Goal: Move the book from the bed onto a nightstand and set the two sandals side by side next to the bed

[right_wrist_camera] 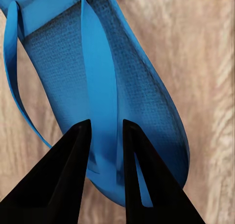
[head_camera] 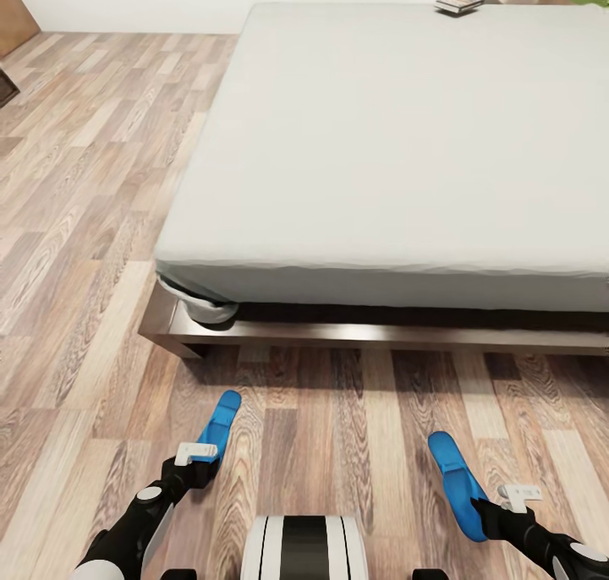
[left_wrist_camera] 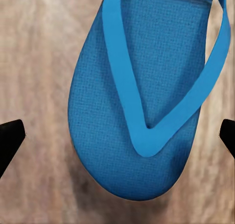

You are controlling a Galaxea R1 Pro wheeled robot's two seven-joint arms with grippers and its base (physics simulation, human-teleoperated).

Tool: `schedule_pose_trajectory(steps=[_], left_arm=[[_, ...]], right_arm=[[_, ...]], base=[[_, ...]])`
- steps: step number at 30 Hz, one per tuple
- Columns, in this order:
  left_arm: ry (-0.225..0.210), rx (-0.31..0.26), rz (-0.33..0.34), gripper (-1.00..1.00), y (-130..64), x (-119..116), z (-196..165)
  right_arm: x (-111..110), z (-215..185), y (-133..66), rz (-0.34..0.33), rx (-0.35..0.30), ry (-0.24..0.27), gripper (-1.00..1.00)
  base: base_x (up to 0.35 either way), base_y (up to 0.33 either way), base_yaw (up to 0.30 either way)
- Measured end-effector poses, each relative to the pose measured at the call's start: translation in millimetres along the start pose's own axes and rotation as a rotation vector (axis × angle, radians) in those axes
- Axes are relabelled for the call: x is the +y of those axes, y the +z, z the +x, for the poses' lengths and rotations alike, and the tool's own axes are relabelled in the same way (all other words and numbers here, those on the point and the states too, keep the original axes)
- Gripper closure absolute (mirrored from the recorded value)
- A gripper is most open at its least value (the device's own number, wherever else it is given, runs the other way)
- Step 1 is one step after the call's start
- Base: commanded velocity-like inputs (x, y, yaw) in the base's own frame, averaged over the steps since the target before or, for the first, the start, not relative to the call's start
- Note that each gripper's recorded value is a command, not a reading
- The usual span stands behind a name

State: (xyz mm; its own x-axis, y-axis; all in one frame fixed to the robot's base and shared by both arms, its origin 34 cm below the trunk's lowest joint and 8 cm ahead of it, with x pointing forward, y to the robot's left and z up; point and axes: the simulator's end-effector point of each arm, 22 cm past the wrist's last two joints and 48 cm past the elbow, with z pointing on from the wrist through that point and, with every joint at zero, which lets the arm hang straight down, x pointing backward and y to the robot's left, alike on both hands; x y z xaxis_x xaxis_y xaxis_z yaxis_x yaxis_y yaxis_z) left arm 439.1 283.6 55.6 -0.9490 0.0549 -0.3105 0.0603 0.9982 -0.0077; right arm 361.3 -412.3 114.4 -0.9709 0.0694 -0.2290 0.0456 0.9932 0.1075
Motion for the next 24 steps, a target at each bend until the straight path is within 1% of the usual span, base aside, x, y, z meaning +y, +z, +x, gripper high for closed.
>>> schedule_pose_trajectory(steps=[11, 16, 18, 20, 21, 22, 23, 24], left_arm=[[0.001, -0.043, -0.001, -1.0, -10.7, 0.7, -23.3], [0.002, -0.05, 0.003, -1.0, -11.0, -0.3, -24.2], [0.009, -0.099, 0.005, -1.0, -12.3, -0.6, -33.8], [0.018, -0.161, 0.008, -1.0, -14.4, -1.4, -46.8], [0.022, -0.183, 0.017, -1.0, -15.4, -3.6, -51.6], [0.028, -0.203, 0.052, -1.0, -16.6, -10.9, -55.9], [0.033, -0.21, 0.093, -1.0, -17.8, -19.3, -57.5], [0.038, -0.214, 0.149, -1.0, -19.6, -30.3, -57.9]], right_arm=[[2.2, -19.1, -9.6, -0.003, -0.044, -0.005, 1.0], [2.2, -18.2, -9.5, -0.002, -0.041, -0.007, 1.0], [2.0, -17.5, -9.4, -0.002, -0.039, -0.007, 1.0], [1.9, -16.9, -9.4, -0.002, -0.038, -0.007, 1.0], [1.8, -16.7, -9.4, -0.002, -0.038, -0.007, 1.0], [1.8, -16.2, -9.3, -0.001, -0.037, -0.007, 1.0], [1.7, -16.0, -9.2, -0.001, -0.036, -0.007, 1.0], [1.6, -16.0, -9.2, -0.001, -0.036, -0.007, 1.0]], base=[[0.0, 0.0, 0.0], [0.0, 0.0, 0.0], [0.0, 0.0, 0.0], [0.0, 0.0, 0.0], [0.0, 0.0, 0.0], [0.0, 0.0, 0.0], [0.0, 0.0, 0.0], [0.0, 0.0, 0.0]])
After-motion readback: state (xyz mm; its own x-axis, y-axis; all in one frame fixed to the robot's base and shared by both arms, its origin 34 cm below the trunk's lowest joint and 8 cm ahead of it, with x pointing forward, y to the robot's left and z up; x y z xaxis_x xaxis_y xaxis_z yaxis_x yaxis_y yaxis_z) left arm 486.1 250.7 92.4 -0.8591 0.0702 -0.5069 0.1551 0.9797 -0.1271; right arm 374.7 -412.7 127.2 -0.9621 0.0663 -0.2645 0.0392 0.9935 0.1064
